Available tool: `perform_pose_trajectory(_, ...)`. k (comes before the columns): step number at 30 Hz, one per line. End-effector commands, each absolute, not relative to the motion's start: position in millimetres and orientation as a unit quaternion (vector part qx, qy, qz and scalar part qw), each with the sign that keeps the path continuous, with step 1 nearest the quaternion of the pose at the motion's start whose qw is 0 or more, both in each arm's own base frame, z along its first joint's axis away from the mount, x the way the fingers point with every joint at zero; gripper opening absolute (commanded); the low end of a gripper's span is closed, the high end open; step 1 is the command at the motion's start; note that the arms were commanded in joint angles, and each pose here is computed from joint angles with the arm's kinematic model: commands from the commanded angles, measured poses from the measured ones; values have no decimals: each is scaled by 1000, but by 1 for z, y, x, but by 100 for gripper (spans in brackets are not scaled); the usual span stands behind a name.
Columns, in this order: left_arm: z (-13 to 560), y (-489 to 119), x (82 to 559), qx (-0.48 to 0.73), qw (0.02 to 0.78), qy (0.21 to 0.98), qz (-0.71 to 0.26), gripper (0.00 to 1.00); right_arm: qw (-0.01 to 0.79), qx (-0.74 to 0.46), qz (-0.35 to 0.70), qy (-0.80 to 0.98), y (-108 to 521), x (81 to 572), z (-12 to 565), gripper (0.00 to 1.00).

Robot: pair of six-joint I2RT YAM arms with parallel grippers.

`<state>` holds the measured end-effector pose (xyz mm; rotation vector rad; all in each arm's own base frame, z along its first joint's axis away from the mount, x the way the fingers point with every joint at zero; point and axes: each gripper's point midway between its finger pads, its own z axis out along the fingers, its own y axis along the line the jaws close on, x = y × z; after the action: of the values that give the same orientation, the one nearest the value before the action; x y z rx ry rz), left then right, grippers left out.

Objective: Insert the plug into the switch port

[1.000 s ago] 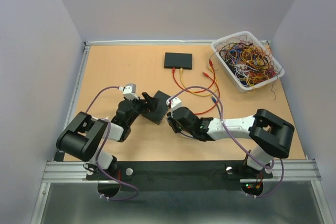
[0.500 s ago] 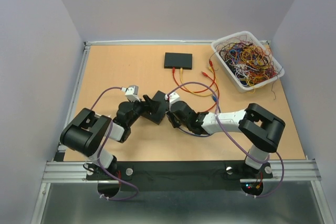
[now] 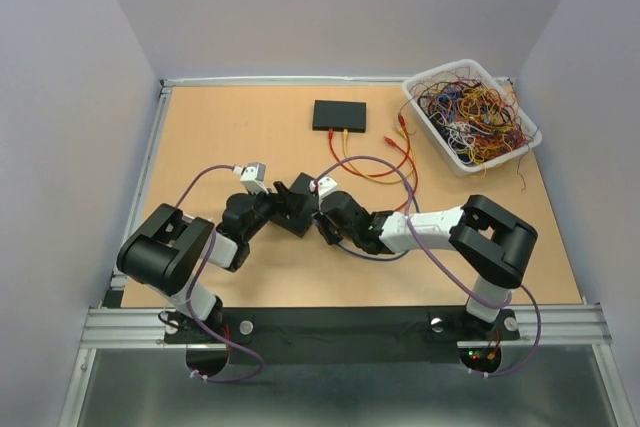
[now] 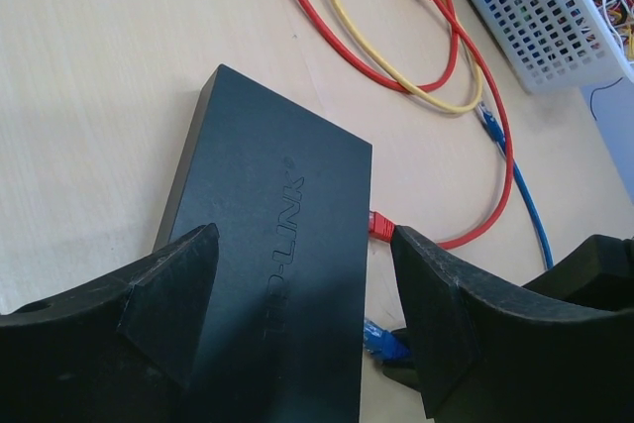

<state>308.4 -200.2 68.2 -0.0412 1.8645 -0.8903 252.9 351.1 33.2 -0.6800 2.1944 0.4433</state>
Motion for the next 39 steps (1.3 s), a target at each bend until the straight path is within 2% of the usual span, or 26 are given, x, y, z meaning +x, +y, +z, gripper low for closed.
perform_pose_trajectory(1,74,-205,312,1,520,766,-377,81,406,-260,188,856,364,264,48,0)
perform_pose_trajectory(16,79,-202,316,0,530,765,-365,79,412,-265,174,854,366,270,50,0)
perform_pose_trajectory(25,112,-153,341,-85,580,771,-248,83,414,-259,166,857,353,266,51,0)
perform_pose_trajectory(32,74,-171,353,-74,518,814,-254,83,418,-253,162,858,341,261,55,0)
perform_pose_trajectory(39,62,-183,348,-45,501,819,-275,83,423,-242,160,858,330,256,59,0)
